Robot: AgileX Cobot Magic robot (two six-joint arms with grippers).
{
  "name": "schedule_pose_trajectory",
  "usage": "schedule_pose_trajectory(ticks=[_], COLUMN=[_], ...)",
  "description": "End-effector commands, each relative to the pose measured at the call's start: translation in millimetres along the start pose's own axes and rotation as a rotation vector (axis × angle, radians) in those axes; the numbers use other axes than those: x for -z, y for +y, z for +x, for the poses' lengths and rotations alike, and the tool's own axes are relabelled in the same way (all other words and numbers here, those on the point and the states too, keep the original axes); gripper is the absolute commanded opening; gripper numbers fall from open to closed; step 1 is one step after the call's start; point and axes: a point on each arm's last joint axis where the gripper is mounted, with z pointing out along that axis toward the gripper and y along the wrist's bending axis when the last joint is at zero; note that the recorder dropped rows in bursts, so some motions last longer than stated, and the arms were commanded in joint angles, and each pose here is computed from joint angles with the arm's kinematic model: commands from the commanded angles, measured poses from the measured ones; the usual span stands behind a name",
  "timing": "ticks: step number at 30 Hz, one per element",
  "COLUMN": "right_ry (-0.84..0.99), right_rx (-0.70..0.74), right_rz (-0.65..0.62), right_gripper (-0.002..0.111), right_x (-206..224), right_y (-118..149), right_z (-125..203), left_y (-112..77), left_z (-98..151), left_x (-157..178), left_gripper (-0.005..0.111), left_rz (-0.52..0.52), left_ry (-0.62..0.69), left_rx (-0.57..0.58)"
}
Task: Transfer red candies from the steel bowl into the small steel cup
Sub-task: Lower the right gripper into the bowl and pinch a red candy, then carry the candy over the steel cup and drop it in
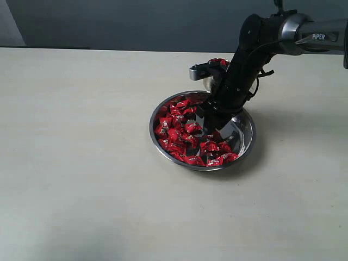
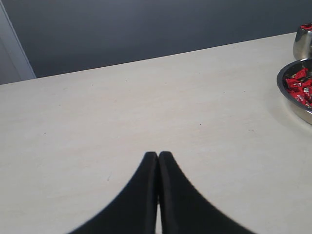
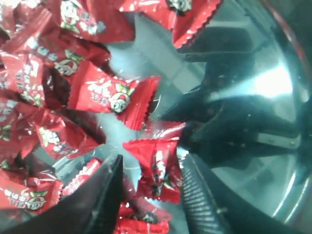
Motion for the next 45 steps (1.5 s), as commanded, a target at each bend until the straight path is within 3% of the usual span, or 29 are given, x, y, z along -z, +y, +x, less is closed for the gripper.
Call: schedule_pose_trajectory(ticks=[1, 4, 13, 18, 27, 32, 37, 45], right_ry=[-0.006, -0.008, -0.023, -0.042, -0.156, -0.330, -0.482, -0.565], right_rx=[0.010, 0.010, 0.010, 0.009, 0.038, 0.064, 0.007, 0.000], right_rz=[0.012, 0.013, 0.023, 0.030, 0.081, 0.195, 0.333, 0.401], right_gripper=[0.031, 0.022, 0.020, -0.001, -0.001, -0.001, -0.001, -0.001], right_x=[2, 2, 2, 3, 35, 82, 112, 100], right_y=[-1, -1, -2, -3, 3, 6, -10, -29], right_z=[-1, -1, -2, -4, -17, -33, -43, -52], left_y=[-0.5, -0.5, -0.5, -0.5, -0.5, -0.5, -0.5, -0.5], left_z=[-1, -1, -1, -1, -1, -1, -1, -1], left_x=[0, 0, 0, 0, 0, 0, 0, 0], left_gripper=[0.000, 0.000, 0.000, 0.000, 0.000, 0.000, 0.000, 0.000], left_rz=[0.010, 0.010, 0.010, 0.010, 0.010, 0.010, 0.010, 0.010], left_ry=[-0.010, -0.010, -0.010, -0.010, -0.010, -0.010, -0.010, -0.010], left_rx=[0.004, 0.004, 0.004, 0.004, 0.004, 0.004, 0.004, 0.004])
